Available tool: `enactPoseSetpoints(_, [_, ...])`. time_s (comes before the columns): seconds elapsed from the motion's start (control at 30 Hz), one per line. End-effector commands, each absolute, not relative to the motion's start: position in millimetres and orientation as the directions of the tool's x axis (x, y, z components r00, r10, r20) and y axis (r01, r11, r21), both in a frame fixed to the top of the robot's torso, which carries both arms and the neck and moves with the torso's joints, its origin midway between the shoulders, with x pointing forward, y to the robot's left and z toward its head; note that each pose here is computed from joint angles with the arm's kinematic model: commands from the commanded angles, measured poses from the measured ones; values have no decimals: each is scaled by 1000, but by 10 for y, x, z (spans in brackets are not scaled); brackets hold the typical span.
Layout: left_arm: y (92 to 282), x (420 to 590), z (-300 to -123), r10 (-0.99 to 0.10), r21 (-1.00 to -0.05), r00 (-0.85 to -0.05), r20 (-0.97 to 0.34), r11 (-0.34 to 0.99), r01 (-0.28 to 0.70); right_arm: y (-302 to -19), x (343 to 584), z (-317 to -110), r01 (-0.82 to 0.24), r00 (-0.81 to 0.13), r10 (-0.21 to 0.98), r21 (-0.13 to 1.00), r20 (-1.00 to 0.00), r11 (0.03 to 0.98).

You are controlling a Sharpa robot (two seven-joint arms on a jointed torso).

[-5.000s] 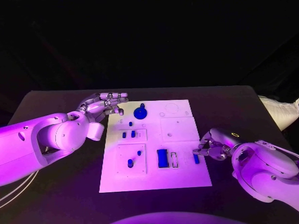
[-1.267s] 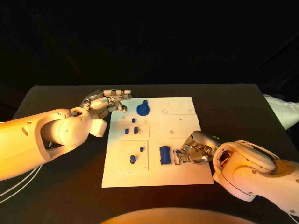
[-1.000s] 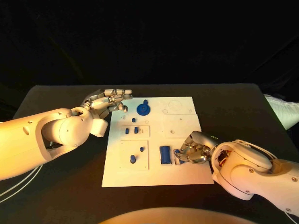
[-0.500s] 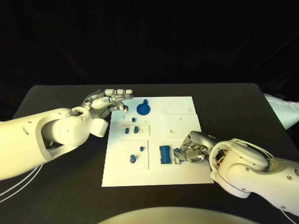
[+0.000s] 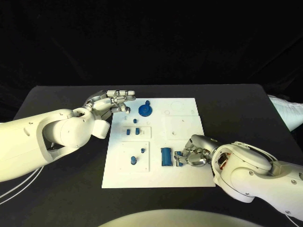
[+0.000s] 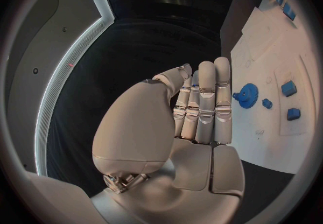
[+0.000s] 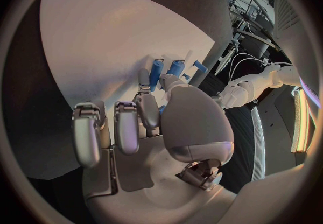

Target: Assemble the parts on the task board

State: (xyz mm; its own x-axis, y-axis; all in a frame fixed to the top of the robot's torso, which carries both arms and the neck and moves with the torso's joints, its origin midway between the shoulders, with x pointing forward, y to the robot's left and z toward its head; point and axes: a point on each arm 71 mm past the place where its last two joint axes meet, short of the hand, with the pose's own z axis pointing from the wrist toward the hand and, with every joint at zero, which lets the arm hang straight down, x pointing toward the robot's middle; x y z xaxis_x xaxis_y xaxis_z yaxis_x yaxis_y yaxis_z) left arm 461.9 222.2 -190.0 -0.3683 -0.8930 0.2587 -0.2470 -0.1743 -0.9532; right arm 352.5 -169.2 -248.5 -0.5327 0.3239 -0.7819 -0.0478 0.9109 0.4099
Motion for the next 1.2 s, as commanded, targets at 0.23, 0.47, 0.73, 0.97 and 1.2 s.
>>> enactPoseSetpoints(0.23, [2209,4614,-1893,-882,-951,-386,270,-181,-250,-1715,3497,-2479,-23,-523,292,356,-801,934])
enactPoseSetpoints(0.47, [2208,4615,-1894,-882,-951,-386,270,-181,-250,-1726,3500,-2470,-27,-511,293,356,-808,934])
enactPoseSetpoints(0.73, [2220,4617,-1896,-884,-951,-384,268,-179,-251,-1757,3483,-2453,-46,-511,287,359,-810,932])
enactPoseSetpoints(0.97, [2236,4621,-1897,-886,-952,-382,263,-175,-249,-1799,3452,-2427,-59,-508,290,368,-811,928])
enactPoseSetpoints(1.2, [2238,4622,-1899,-886,-953,-382,262,-175,-249,-1856,3457,-2448,-56,-515,274,351,-812,935])
